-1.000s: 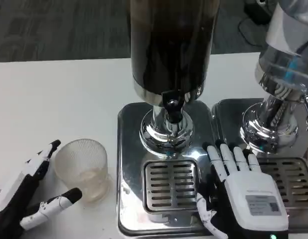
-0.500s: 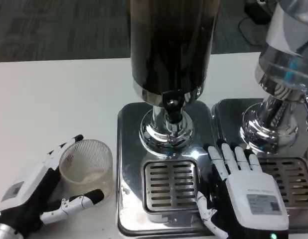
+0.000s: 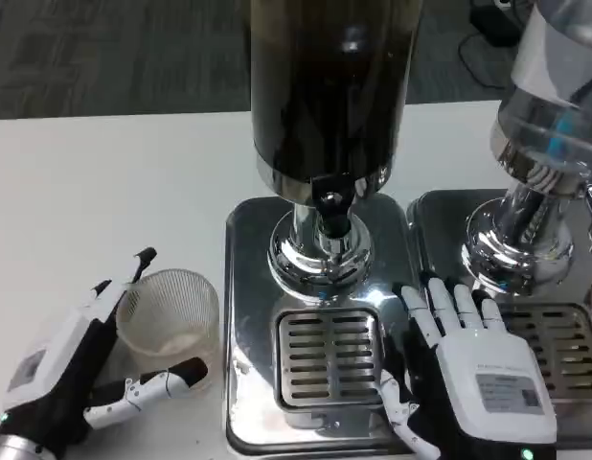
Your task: Grasp the cup under the faucet to collect the drink, then remove the cup.
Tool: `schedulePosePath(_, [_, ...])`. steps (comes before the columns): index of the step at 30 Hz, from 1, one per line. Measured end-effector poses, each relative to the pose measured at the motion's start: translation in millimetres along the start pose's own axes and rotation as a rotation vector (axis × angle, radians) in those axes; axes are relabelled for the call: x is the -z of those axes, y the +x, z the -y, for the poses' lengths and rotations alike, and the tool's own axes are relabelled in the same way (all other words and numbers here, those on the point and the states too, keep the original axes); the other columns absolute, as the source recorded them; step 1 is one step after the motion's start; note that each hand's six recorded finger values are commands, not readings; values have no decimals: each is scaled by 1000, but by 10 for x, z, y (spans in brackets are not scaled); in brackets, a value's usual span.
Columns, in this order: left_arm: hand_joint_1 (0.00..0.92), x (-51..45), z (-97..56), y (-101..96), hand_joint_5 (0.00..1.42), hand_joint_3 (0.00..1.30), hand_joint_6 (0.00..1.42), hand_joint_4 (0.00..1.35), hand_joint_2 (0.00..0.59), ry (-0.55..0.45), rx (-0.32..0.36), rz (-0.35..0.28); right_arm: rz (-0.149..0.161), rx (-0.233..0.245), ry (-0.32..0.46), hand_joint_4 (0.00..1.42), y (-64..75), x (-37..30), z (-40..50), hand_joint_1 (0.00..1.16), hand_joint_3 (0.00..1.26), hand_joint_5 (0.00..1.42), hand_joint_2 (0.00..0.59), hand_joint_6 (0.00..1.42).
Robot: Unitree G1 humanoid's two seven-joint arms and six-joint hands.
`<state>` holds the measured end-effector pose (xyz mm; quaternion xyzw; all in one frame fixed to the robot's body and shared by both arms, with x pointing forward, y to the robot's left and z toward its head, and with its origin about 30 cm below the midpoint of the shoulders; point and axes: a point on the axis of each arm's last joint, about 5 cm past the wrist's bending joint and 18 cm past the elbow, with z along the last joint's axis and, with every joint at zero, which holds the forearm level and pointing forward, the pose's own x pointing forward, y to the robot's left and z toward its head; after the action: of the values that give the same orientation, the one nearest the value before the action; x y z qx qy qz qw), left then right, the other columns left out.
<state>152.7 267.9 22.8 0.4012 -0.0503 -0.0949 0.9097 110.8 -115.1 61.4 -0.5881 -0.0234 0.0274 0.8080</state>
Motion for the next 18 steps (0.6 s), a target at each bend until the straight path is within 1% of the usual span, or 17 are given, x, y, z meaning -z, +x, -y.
schedulePosePath(5, [246, -21, 86, -2, 106, 0, 5, 0, 59, -56, -24, -7, -2, 8, 2, 0, -9, -2, 47, 233, 130, 0, 544, 0])
schedulePosePath(9, [250, -31, 132, -5, 112, 0, 8, 0, 60, -78, -41, -8, -7, -1, 3, 0, -24, 4, 64, 236, 135, 0, 542, 0])
schedulePosePath(13, [251, -56, 186, 28, 118, 0, 9, 0, 60, -100, -57, -7, -13, 3, 5, 0, -26, 9, 98, 239, 141, 0, 541, 0])
schedulePosePath(18, [252, -73, 200, 67, 123, 0, 15, 0, 61, -108, -65, 2, -22, -8, 1, 0, -37, 24, 102, 240, 145, 0, 536, 0])
